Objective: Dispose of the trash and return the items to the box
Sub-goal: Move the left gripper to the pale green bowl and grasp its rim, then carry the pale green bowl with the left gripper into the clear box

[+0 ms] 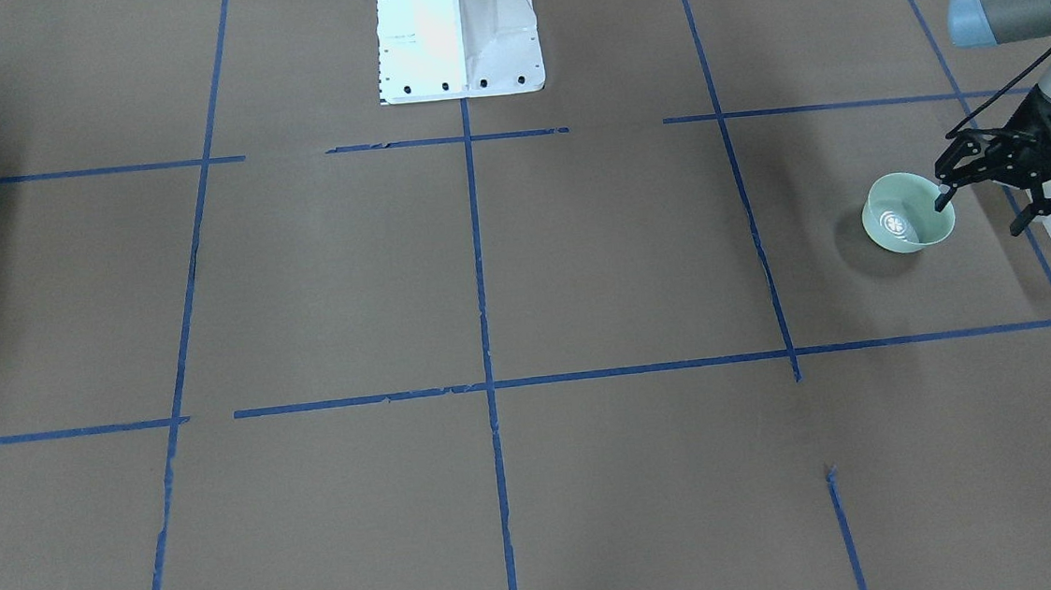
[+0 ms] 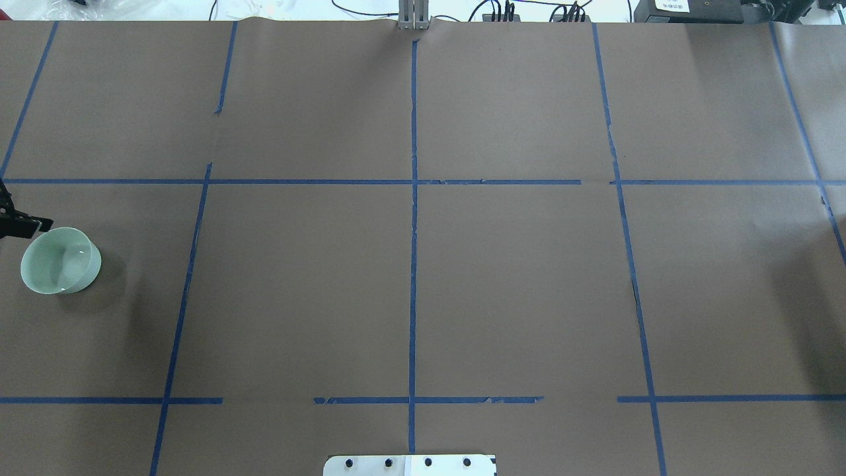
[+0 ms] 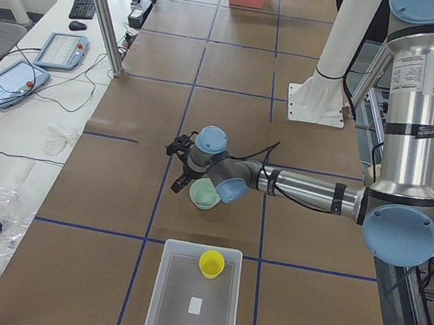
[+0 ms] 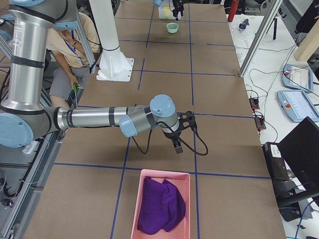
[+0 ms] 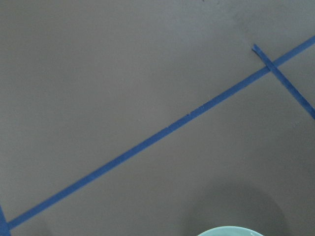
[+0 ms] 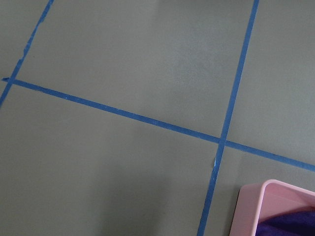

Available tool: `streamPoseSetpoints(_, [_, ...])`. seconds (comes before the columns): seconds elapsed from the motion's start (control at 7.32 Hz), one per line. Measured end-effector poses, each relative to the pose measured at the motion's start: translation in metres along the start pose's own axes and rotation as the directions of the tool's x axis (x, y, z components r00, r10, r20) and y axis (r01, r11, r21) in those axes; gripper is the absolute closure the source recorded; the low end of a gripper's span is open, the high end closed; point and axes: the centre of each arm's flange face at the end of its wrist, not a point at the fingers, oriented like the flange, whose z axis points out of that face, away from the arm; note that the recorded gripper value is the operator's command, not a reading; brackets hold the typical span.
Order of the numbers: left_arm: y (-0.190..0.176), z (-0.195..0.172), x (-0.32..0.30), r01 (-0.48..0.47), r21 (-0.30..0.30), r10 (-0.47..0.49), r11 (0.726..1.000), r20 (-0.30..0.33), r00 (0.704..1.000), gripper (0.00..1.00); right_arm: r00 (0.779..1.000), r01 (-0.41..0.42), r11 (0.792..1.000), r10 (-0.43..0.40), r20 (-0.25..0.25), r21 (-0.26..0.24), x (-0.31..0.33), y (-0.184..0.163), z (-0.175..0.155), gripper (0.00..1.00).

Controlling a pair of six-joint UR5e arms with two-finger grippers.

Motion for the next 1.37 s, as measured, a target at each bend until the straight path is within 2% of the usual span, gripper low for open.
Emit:
streamPoseSetpoints(0.27, [0.030,0.029,0.005,0.001,-0.001,-0.001,1.000,-0.024,1.000,0.06,1.000,-0.002,1.000,0.002,-0.001,-0.003,0.001,0.003,0.001,0.00])
streamPoseSetpoints(0.41, [0.040,0.040,0.006,-0.007,-0.009,0.007,1.000,-0.028,1.000,0.28,1.000,0.000,1.000,0.000,-0.001,-0.004,0.001,0.004,0.001,0.00])
streamPoseSetpoints(0.55, [0.046,0.048,0.008,-0.020,-0.009,0.019,1.000,-0.024,1.000,0.99,1.000,0.004,1.000,-0.004,0.000,-0.001,0.001,0.006,0.001,0.00])
streamPoseSetpoints(0.82, [0.052,0.056,0.012,-0.042,0.000,0.042,0.999,-0.012,0.999,1.00,1.000,0.011,1.000,-0.011,-0.001,0.007,0.002,0.010,0.001,0.00])
streamPoseSetpoints(1.09, [0.047,0.047,0.019,-0.064,0.028,0.065,0.998,-0.025,0.998,1.00,1.000,0.011,1.000,-0.011,-0.001,0.008,0.002,0.011,0.001,0.00])
streamPoseSetpoints(1.37, [0.044,0.020,0.039,-0.084,0.031,0.087,0.996,-0.115,0.990,1.00,1.000,0.010,1.000,-0.010,-0.001,0.008,0.002,0.011,0.002,0.00])
